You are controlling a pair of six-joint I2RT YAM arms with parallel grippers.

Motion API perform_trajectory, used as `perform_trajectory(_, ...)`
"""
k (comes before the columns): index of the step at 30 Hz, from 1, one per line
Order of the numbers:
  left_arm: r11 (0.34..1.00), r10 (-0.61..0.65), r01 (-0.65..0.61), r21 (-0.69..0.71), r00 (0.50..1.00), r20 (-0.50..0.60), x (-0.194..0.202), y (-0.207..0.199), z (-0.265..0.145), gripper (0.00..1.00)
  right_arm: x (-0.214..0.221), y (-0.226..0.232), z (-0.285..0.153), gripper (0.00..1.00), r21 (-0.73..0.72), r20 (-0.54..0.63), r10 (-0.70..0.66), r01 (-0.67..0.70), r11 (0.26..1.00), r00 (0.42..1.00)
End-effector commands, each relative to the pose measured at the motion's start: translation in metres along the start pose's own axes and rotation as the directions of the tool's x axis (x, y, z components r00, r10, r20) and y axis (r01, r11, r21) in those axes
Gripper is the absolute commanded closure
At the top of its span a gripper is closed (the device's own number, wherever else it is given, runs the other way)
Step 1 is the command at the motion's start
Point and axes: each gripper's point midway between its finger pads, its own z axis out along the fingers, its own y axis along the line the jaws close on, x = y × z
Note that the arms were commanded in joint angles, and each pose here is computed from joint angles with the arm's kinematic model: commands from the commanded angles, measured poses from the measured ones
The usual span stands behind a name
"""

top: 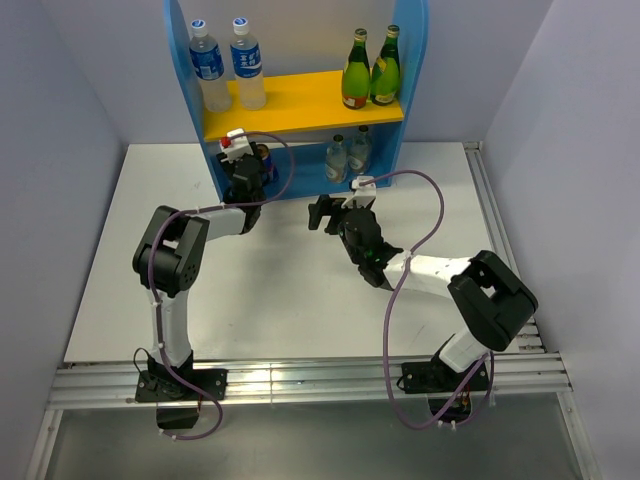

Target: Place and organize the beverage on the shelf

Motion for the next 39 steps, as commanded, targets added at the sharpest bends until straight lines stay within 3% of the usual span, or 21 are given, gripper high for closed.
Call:
perform_trajectory(1,1.0,0.014,-0.014,0.017,0.999,0.03,-0.015,-0.01,0.001,1.0,-0.016,0.008,-0.002,0.01,-0.017,0.054,0.029,-0.028,0.999,0.998)
perform_trajectory(17,0.999,-0.015,0.009,0.052,0.993,0.116,-0.071,-0.012,-0.009,1.0,-0.005,0.014,0.001,0.01,-0.028,0.034,0.028,-0.027,0.999,0.999)
perform_trajectory(26,0.995,-0.05,0.033,0.098,0.984,0.172,-0.125,-0.018,-0.021,1.0,0.004,0.023,0.003,0.02,-0.041,0.015,0.016,-0.015,0.999,1.0)
perform_trajectory(39,0.998,0.015,-0.018,0.068,0.999,0.044,-0.039,-0.019,0.007,1.0,0.005,0.021,0.002,0.02,-0.031,0.015,0.014,-0.013,0.999,1.0)
